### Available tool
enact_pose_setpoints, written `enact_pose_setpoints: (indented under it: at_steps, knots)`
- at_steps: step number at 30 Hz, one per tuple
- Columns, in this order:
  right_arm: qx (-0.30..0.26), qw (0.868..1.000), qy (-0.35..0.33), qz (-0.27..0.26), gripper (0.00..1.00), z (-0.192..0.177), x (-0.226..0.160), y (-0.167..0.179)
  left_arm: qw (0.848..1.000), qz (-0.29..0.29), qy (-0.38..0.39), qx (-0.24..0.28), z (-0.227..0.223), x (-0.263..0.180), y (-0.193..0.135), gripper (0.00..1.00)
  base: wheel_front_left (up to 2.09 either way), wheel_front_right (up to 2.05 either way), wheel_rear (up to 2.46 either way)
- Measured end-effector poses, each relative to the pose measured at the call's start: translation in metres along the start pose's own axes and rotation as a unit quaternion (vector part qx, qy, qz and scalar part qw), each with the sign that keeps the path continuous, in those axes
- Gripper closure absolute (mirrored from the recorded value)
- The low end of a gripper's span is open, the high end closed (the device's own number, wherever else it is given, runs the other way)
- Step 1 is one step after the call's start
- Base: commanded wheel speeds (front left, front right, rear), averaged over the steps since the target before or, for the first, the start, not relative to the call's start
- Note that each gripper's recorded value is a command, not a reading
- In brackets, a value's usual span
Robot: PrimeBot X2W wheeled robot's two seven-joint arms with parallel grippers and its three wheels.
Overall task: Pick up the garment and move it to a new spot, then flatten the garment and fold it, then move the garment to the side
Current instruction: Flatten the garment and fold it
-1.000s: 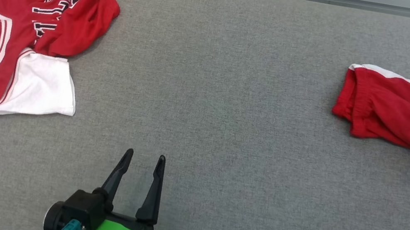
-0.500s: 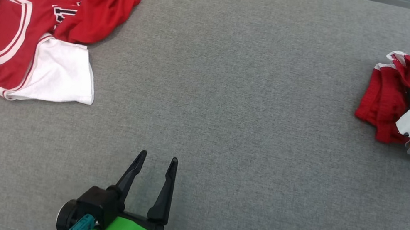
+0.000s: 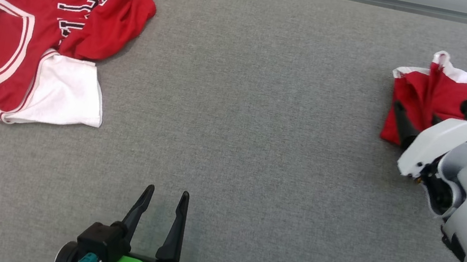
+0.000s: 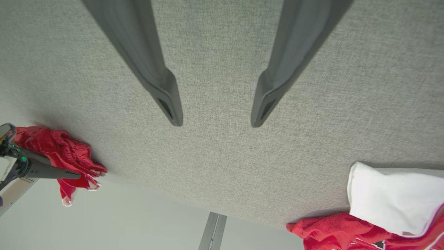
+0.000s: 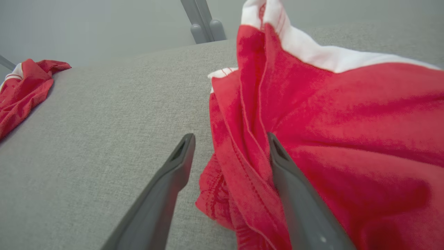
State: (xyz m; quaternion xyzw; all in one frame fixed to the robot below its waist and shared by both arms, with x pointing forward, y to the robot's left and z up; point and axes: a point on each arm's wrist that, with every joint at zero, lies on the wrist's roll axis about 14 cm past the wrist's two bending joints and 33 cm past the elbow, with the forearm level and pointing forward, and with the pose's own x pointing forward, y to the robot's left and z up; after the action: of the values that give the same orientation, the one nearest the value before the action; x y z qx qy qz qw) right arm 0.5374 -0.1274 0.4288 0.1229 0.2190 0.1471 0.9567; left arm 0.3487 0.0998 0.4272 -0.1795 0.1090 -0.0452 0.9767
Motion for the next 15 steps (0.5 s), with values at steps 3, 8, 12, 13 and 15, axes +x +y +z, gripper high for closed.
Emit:
enact_pose_setpoints:
  at_steps: [3,8,12,13,15]
  knots:
    - [-0.004,0.999,-0.005,0.044,0.00,-0.010,-0.011,0.028,1.000,-0.010,0.004,0.000,-0.002,0.000,-0.004,0.00,0.00,0.00,0.00]
    - [-0.011,0.997,-0.031,0.072,0.00,-0.019,-0.048,0.041,1.000,-0.022,-0.002,-0.001,0.000,-0.007,-0.010,0.00,0.00,0.00,0.00]
    - [-0.040,0.995,-0.063,0.060,0.00,-0.010,-0.072,0.028,1.000,-0.020,-0.010,-0.001,0.004,-0.014,-0.008,0.00,0.00,0.00,0.00]
    - [-0.057,0.995,-0.070,0.053,0.00,-0.008,-0.080,0.021,1.000,-0.020,-0.011,-0.001,0.004,-0.017,-0.007,0.00,0.00,0.00,0.00]
    - [-0.087,0.992,-0.086,0.034,0.00,0.001,-0.094,0.007,1.000,-0.019,-0.018,0.002,0.007,-0.022,-0.005,0.00,0.00,0.00,0.00]
